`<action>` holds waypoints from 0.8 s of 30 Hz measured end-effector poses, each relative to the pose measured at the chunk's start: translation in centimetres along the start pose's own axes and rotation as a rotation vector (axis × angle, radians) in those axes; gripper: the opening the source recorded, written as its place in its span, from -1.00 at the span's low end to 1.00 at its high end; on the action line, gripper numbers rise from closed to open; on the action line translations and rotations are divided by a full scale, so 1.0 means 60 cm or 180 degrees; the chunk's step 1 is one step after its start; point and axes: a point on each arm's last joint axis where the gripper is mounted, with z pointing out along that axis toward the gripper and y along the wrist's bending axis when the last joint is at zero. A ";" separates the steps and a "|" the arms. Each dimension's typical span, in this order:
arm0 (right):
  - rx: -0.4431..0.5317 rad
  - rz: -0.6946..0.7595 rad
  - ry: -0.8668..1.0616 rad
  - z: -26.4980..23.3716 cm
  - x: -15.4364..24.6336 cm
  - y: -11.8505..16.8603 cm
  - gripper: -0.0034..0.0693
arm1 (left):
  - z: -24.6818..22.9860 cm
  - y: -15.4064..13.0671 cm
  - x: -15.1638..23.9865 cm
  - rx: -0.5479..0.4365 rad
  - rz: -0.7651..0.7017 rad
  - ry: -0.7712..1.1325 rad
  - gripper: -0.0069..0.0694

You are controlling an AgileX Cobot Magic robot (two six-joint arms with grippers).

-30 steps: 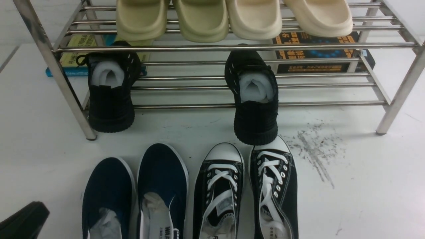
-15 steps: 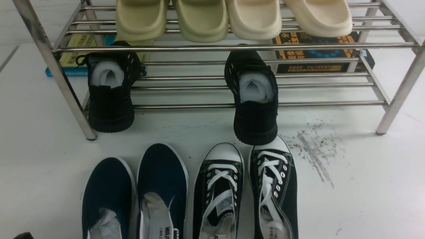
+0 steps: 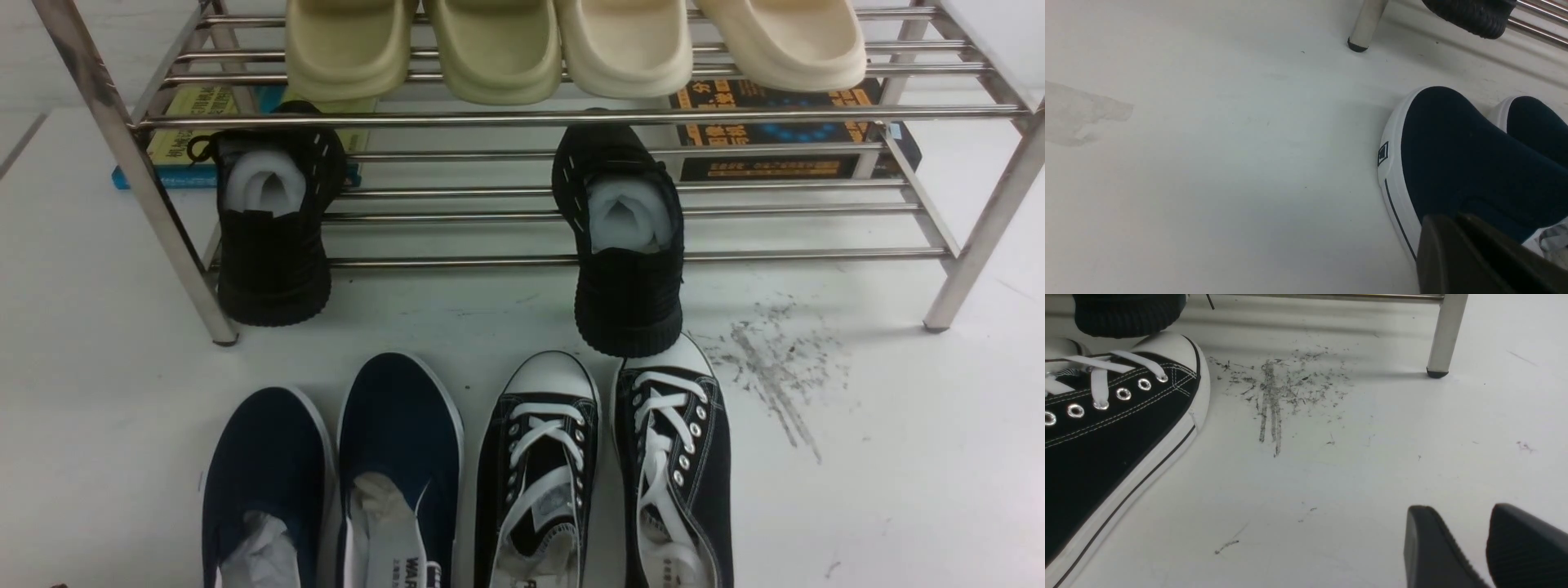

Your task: Take the shoes off the shelf with your hand on the white table.

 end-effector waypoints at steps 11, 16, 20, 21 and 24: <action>0.0000 0.0000 0.0000 0.000 0.000 0.000 -0.25 | 0.000 0.000 -0.001 0.0001 0.0101 -0.0025 -0.64; 0.0000 0.0000 0.0000 0.000 0.000 0.000 -0.25 | 0.001 0.000 0.000 0.0000 0.0104 -0.0026 -0.63; 0.0000 0.0000 0.0000 0.000 0.000 0.000 -0.25 | 0.001 0.000 0.000 0.0000 0.0104 -0.0026 -0.63; 0.0000 0.0000 0.0000 0.000 0.000 0.000 -0.25 | 0.001 0.000 0.000 0.0002 0.0104 -0.0029 -0.62; 0.0001 -0.0003 0.0000 0.000 0.000 0.000 -0.25 | 0.001 0.000 0.000 0.0002 0.0104 -0.0030 -0.61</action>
